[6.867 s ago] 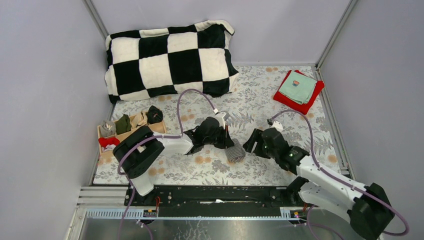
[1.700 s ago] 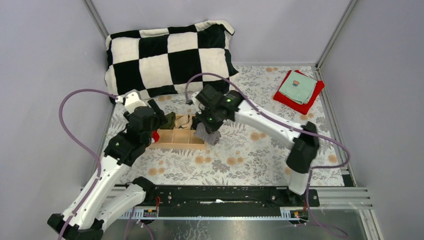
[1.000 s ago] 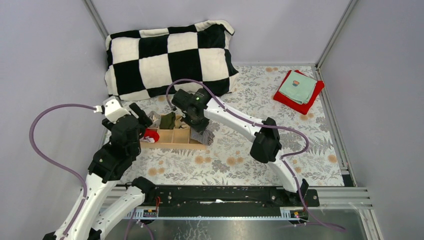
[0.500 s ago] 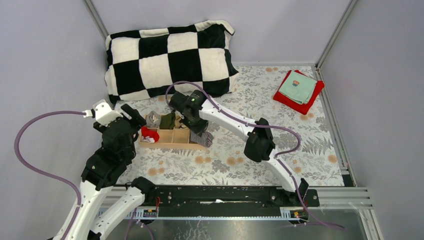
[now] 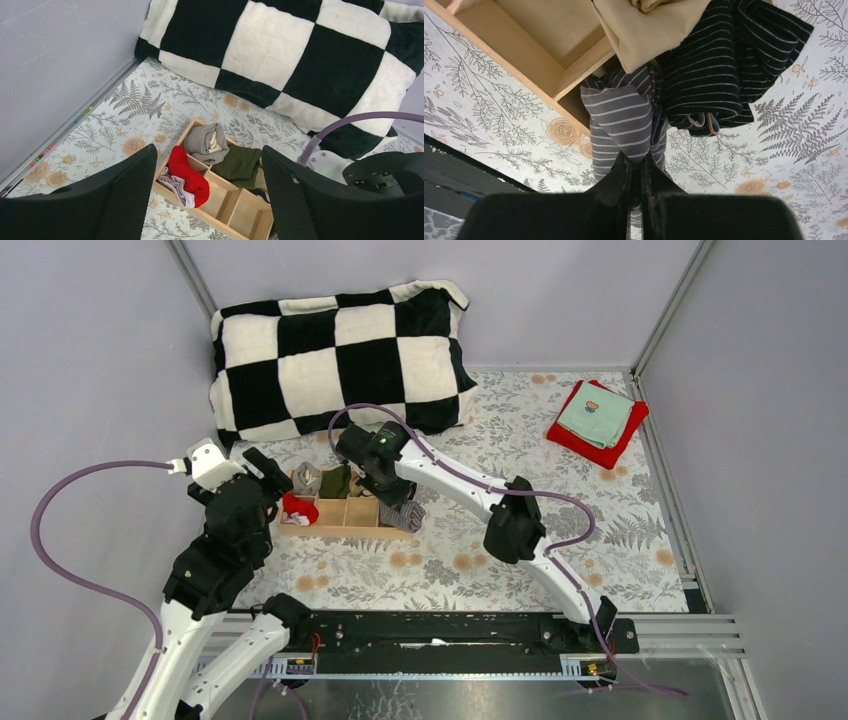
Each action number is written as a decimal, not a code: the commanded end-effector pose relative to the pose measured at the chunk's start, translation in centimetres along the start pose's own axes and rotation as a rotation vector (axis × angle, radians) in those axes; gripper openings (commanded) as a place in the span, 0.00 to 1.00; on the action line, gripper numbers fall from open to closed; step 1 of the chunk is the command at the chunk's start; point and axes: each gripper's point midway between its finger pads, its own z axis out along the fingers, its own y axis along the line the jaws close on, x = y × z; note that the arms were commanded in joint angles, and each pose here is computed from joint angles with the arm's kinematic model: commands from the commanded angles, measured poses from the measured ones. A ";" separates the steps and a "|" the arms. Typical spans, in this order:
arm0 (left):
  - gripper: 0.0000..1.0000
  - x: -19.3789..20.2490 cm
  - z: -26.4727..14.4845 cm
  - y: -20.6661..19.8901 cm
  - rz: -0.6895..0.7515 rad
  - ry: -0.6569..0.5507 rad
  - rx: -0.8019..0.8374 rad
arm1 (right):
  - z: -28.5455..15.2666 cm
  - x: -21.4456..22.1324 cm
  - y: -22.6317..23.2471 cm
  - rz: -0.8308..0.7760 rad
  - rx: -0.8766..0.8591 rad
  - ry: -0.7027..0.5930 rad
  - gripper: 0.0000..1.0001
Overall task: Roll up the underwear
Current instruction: Place the underwear in the storage box, then reset both arms
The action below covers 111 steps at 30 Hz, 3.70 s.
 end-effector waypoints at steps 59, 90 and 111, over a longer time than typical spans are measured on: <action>0.81 1.3 0.2 -1.0 0.005 0.053 0.042 | -4.7 -5.1 1.0 0.036 -0.056 -0.270 0.55; 0.99 3.9 -3.1 -3.9 -0.037 0.152 0.357 | -13.0 15.6 -21.1 0.927 0.141 -0.774 1.00; 0.99 4.5 -3.3 -3.0 -0.013 0.098 0.387 | -20.7 26.6 -18.5 0.798 0.412 -1.017 1.00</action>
